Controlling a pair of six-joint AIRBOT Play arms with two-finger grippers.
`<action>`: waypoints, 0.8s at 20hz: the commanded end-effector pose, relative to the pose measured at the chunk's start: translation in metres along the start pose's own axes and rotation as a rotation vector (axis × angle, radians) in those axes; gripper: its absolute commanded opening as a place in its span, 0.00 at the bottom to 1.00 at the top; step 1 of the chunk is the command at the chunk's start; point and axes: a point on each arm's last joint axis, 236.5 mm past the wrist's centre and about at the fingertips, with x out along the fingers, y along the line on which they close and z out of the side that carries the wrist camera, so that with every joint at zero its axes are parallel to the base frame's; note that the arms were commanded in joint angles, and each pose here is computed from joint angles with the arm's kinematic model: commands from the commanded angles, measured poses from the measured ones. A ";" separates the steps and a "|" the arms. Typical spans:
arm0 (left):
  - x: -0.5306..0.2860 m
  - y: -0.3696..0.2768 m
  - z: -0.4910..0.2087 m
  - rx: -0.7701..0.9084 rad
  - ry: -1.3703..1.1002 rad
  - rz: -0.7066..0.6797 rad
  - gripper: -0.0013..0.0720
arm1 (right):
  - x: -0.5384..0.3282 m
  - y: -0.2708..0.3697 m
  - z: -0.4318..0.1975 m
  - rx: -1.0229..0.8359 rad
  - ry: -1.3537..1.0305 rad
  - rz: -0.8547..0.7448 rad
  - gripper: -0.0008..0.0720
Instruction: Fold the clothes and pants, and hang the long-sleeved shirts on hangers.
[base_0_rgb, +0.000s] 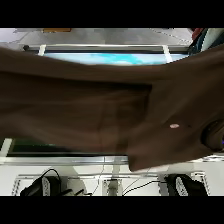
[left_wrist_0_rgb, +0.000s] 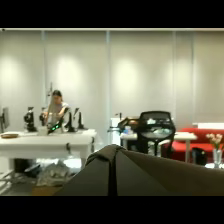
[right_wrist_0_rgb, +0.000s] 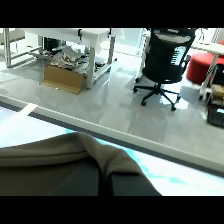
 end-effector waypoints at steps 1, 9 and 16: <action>0.018 0.010 -0.056 -0.006 0.165 -0.025 0.03 | 0.034 -0.023 -0.021 0.096 0.076 0.005 0.03; 0.070 -0.022 -0.379 -0.285 0.902 -0.410 0.03 | 0.176 -0.079 -0.251 0.491 0.716 0.175 0.03; 0.128 -0.040 -0.531 -0.157 0.887 -0.153 0.03 | 0.270 -0.100 -0.388 0.645 0.824 0.134 0.03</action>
